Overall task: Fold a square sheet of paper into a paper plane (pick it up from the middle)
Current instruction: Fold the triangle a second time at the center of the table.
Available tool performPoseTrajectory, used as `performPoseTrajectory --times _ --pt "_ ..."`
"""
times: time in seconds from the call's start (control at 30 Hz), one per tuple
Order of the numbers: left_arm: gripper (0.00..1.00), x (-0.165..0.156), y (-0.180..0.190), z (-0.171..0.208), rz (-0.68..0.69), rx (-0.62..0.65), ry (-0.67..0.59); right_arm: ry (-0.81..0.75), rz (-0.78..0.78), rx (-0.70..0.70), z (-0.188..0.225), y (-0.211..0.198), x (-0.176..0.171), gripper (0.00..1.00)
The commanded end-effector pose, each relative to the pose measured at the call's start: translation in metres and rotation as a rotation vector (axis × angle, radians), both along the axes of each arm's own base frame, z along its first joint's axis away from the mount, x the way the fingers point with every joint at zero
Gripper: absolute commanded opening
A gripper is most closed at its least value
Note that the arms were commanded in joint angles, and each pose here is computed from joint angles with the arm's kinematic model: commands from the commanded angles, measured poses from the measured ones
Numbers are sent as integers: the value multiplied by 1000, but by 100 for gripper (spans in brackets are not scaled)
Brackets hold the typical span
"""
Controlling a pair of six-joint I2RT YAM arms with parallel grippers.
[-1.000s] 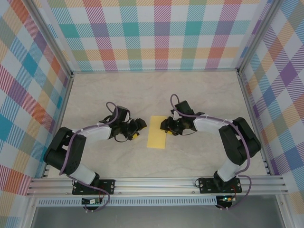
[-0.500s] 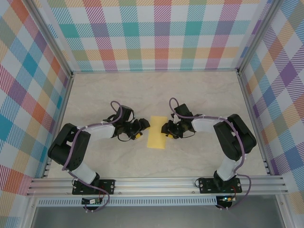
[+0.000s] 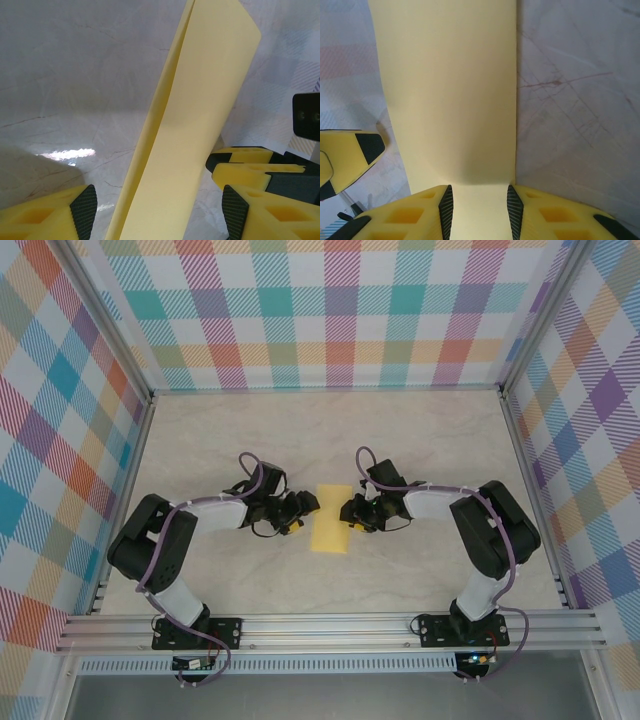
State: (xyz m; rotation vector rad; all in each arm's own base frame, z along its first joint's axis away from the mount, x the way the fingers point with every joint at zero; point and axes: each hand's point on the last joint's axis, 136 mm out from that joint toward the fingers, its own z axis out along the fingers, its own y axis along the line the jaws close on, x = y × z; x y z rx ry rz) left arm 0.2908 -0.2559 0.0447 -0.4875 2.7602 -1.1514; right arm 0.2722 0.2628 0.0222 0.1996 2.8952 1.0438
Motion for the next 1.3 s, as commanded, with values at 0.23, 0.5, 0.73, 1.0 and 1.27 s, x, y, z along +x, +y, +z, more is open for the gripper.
performPoseTrajectory --times 0.23,0.5,0.73,1.0,1.27 --pt "58 -3 -19 6 -65 -44 -5 82 -4 -91 -28 -16 -16 37" --pt "57 -5 -25 4 -91 -58 1 89 -3 -98 -31 -16 -17 37" --pt "55 -7 -29 -3 -107 -56 14 99 0 -110 -33 -18 -18 37" --pt "54 -12 -31 -12 -133 -43 30 111 1 -115 -38 -19 -22 37" --pt "54 -9 -37 0 -148 -81 -7 113 3 -115 -37 -19 -23 37"
